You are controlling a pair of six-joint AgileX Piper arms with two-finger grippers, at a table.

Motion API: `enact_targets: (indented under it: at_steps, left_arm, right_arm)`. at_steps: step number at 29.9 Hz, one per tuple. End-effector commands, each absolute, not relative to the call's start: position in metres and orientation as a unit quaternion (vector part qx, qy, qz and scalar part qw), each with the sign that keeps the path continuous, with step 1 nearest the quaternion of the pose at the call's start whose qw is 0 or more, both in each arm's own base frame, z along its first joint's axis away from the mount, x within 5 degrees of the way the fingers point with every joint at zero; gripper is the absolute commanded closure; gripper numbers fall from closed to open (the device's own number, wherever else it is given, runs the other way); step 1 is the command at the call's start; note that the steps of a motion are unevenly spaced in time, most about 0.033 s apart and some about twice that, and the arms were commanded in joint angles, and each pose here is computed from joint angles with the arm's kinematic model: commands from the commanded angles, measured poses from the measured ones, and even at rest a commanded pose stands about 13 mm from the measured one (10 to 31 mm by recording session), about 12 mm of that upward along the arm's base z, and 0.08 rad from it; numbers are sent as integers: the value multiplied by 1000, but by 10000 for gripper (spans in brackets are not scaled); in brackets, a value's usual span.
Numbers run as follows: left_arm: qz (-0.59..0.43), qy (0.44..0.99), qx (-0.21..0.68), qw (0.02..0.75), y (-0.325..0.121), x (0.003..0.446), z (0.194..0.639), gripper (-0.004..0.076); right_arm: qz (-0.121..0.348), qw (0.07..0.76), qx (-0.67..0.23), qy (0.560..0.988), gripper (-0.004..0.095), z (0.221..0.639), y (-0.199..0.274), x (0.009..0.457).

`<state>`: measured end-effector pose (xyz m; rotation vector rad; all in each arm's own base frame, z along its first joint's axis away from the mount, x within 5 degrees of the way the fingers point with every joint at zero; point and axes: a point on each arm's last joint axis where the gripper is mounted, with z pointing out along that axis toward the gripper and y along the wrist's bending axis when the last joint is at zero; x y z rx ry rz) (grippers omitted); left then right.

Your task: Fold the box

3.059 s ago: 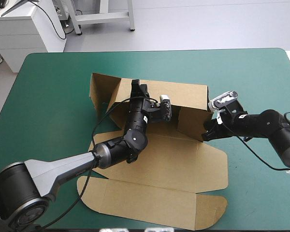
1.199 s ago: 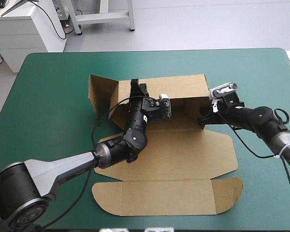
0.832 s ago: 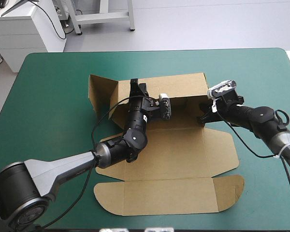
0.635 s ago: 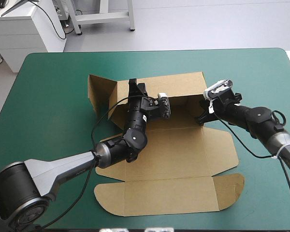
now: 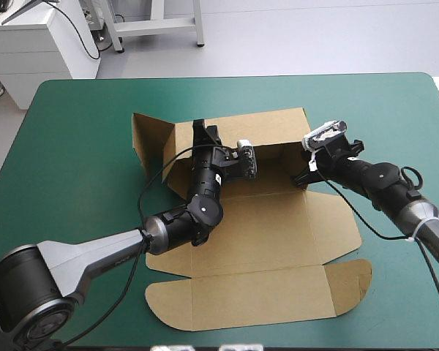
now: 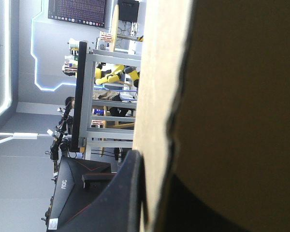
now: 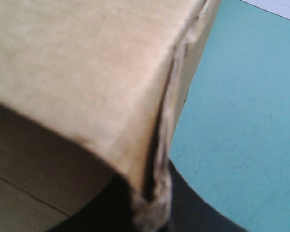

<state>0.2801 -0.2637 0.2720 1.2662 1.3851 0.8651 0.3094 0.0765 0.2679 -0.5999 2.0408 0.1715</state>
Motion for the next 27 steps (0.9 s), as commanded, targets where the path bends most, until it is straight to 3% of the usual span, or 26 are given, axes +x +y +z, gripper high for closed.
enact_targets:
  at_steps: [1,5,9,11,27]
  left_arm:
    - [339,570,525,534,-266,276,285,721]
    - [330,568,532,534,-268,276,284,635]
    - [318,565,541,535,-270,275,282,433]
    - [317,565,543,535,-271,275,282,370]
    - [314,544,517,582,-287,234,311,365]
  right_arm:
    - [72,490,-276,824,917,286,79,303]
    - [68,479,-268,833,917,284,78,303]
    - [67,473,-258,840,917,282,76,303]
    - [64,471,-253,842,915,282,75,303]
    - [44,475,-208,854,908,283,69,307]
